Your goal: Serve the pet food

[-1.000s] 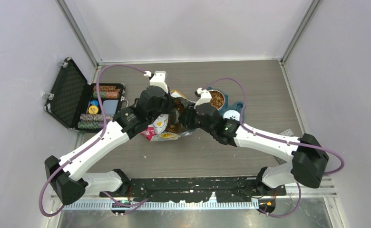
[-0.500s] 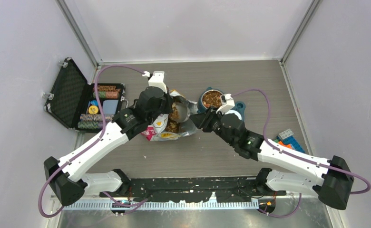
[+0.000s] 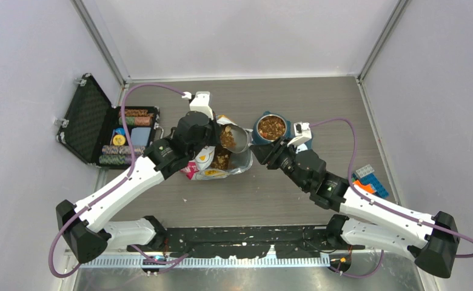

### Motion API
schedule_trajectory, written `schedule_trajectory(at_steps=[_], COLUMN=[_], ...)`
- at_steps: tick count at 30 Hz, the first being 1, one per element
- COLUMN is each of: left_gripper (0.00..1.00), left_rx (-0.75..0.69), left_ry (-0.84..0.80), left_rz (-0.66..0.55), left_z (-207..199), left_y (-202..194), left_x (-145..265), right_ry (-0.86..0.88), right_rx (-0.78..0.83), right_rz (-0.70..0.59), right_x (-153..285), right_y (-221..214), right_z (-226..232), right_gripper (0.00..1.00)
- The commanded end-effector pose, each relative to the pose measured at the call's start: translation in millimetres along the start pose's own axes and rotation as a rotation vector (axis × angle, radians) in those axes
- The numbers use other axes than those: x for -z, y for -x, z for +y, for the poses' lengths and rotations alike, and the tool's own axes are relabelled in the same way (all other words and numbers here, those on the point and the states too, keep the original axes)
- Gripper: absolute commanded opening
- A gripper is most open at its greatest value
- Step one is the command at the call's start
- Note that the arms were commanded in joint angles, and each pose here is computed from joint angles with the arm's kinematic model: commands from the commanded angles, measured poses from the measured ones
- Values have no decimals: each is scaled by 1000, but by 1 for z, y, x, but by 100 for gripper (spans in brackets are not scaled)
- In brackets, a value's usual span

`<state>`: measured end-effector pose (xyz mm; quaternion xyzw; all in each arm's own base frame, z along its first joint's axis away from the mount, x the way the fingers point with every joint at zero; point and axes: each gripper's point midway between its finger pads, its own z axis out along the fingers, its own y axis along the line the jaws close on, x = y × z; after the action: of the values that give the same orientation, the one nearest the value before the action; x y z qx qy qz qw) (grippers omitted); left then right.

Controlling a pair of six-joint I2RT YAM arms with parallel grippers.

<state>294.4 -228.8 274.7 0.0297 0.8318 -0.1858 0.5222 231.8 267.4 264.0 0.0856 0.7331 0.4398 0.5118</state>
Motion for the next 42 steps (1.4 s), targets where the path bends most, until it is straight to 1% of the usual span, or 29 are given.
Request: schedule_trajectory(at_steps=[1, 3, 6, 9, 10, 13, 16, 17, 18, 19, 21, 23, 24, 28, 30, 32, 35, 38, 39, 40, 42], left_gripper=[0, 0, 0, 0, 0, 0, 0, 0, 0, 0, 0, 0, 0, 0, 0, 0, 0, 0, 0, 0, 0], left_rx=[50, 52, 52, 49, 49, 51, 47, 44, 44, 44, 42, 40, 41, 45, 36, 14, -5, -8, -10, -12, -21], left_ry=[-40, -46, -48, -47, -46, -47, -39, -31, -31, -32, -28, -26, -26, -34, -50, -47, 7, 13, 14, 16, 25], left_rz=[-98, -96, -95, -94, -93, -96, -95, -90, -90, -91, -93, -89, -90, -104, -109, -110, -100, -117, -124, -131, -136], left_z=[-11, -12, -13, -14, -14, -14, -13, -12, -12, -12, -11, -10, -10, -10, -15, -16, -7, -5, -5, -4, -2], left_y=[27, 27, 27, 28, 28, 28, 29, 29, 29, 28, 29, 31, 31, 32, 38, 44, 51, 60, 63, 66, 70], left_x=[6, 6, 5, 4, 4, 4, 4, 4, 4, 4, 4, 6, 7, 9, 10, 11, 13, 17, 18, 19, 21], right_ry=[-2, -25, -31, -64, -61, -109, -90, -134, -166, -154, -92, -107, -128, -65, -88, -80, -38, -31, -25, -49, -26], right_rx=[14, 50, 105, 179, 184, 176, 187, 203, 192, 184, 167, 173, 163, 120, 105, 62, -31, -81, -98, -109, -149], right_rz=[-108, -67, -46, -62, -69, -135, -114, -120, -143, -152, -135, -119, -140, -149, -145, -145, -131, -123, -102, -120, -79], right_x=[0, -5, -11, -9, -7, -3, -4, -2, 0, -1, -3, -4, -1, 7, 8, 9, 15, 14, 13, 10, 10], right_y=[31, 24, 17, 17, 18, 31, 27, 31, 35, 35, 30, 28, 33, 34, 34, 36, 35, 34, 29, 34, 21], right_z=[10, 8, 14, 18, 24, 16, 22, 16, 10, 10, 21, 20, 17, 21, 15, 12, 10, 4, 3, -8, -7], right_gripper=[5, 5, 5, 5, 5, 5, 5, 5, 5, 5, 5, 5, 5, 5, 5, 5, 5, 5, 5, 5, 5])
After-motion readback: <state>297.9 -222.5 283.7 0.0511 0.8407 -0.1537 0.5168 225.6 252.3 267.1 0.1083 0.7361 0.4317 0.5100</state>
